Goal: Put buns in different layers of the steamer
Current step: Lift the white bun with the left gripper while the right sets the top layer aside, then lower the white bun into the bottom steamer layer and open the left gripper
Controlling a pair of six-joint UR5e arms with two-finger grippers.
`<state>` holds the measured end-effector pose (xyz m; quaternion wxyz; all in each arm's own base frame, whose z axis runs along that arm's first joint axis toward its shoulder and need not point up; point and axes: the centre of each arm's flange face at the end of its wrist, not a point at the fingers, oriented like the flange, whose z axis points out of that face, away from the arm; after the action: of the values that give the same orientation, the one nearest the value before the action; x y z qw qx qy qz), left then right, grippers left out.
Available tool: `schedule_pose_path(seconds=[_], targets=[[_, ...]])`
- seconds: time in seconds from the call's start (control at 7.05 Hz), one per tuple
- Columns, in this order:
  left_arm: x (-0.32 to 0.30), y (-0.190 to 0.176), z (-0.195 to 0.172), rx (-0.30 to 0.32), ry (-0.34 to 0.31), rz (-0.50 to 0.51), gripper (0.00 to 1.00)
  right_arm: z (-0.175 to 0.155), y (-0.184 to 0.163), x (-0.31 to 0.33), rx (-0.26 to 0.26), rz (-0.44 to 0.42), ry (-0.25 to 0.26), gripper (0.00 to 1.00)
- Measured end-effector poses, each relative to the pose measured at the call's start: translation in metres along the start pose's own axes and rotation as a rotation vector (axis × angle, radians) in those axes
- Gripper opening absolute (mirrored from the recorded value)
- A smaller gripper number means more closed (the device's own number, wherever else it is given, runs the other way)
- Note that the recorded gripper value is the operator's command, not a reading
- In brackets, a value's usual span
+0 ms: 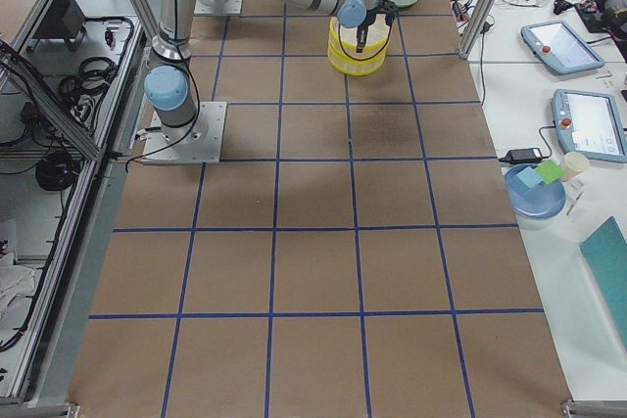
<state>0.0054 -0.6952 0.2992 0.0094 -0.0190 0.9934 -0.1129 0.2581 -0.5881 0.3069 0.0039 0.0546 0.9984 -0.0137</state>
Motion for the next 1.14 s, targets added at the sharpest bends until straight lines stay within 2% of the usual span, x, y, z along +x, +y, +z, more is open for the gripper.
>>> schedule_pose_path(seconds=[0.28, 0.71, 0.85, 1.14], targets=[[0.009, 0.006, -0.031, -0.003, 0.004, 0.005, 0.00, -0.050, 0.013, 0.016, 0.028, 0.006, -0.007, 0.00], [0.070, 0.015, -0.044, -0.003, 0.032, -0.039, 0.00, -0.107, 0.022, 0.092, -0.017, -0.019, 0.017, 0.00], [0.103, 0.021, -0.043, -0.004, 0.057, -0.033, 0.00, -0.123, 0.026, 0.121, -0.034, -0.044, 0.023, 0.00], [0.173, 0.038, -0.033, -0.032, 0.165, -0.016, 0.00, -0.147, 0.035, 0.172, -0.065, -0.067, 0.024, 0.00]])
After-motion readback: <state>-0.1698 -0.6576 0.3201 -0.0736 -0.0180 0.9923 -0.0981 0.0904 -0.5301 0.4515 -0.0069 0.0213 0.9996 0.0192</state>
